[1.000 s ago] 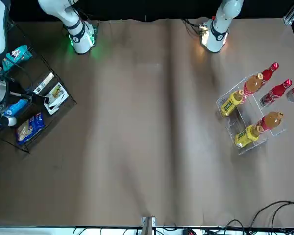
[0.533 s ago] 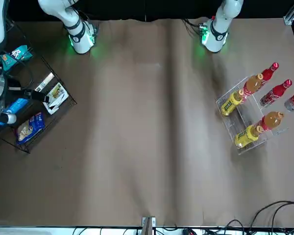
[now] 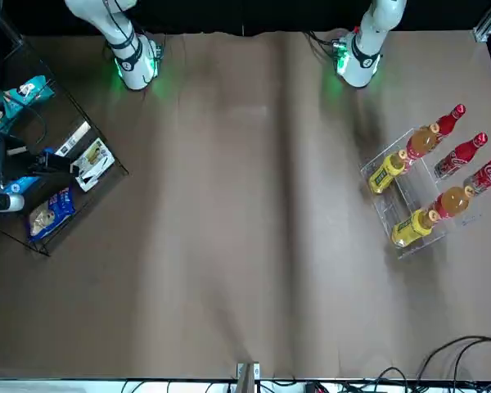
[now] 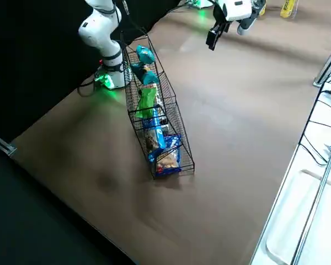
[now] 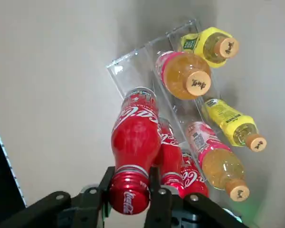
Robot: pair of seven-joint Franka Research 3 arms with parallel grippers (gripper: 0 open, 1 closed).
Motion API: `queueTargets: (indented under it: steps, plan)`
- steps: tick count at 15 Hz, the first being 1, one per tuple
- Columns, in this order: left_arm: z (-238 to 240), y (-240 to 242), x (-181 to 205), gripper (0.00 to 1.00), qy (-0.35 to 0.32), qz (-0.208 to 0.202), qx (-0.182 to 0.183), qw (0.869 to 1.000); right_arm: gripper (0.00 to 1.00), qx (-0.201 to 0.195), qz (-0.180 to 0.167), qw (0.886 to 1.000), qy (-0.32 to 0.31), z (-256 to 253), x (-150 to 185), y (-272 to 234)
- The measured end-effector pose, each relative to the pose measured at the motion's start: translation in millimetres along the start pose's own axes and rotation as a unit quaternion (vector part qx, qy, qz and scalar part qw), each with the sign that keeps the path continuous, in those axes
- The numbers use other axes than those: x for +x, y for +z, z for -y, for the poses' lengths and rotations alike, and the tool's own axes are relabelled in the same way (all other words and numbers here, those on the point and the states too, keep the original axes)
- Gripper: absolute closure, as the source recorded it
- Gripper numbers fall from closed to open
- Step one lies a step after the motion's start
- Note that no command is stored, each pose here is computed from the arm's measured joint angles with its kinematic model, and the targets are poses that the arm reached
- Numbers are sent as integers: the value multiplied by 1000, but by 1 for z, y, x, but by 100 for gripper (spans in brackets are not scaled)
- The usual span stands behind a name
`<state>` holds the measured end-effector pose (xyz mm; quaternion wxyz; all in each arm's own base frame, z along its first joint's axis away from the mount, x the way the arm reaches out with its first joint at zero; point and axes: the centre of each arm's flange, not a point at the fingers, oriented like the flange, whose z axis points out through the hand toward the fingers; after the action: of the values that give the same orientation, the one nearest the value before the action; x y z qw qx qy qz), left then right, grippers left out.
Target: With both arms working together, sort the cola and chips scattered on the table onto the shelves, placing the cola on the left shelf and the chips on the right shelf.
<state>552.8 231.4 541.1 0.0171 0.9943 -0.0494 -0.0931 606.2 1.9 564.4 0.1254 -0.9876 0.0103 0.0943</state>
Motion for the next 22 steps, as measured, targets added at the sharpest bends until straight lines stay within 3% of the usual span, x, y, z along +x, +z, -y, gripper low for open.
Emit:
queueTargets:
  steps: [3,5,9,12,16,20,21,22]
  plan:
    - [3,14,4,68,3,4,-7,1000,0,-7,-44,999,-13,10,-6,-22]
    - [7,20,5,68,1,2,-6,1000,0,-34,-59,997,-27,21,-13,-31]
    - [15,35,10,68,-2,-7,-6,1000,0,-62,-101,992,-39,28,-25,-23]
    - [16,47,13,68,-1,-8,-8,1000,0,-60,-103,992,-40,22,-38,-13]
    - [16,53,14,68,0,-6,-10,1000,0,-102,-93,988,-62,39,-48,-11]
    - [16,58,15,68,1,-4,-11,1000,0,-104,-93,988,-59,36,-48,-13]
    - [16,57,15,58,1,-5,-11,1000,0,-104,-94,989,-56,33,-48,-14]
    - [16,56,15,58,1,-5,-10,1000,0,-104,-91,989,-56,32,-49,-14]
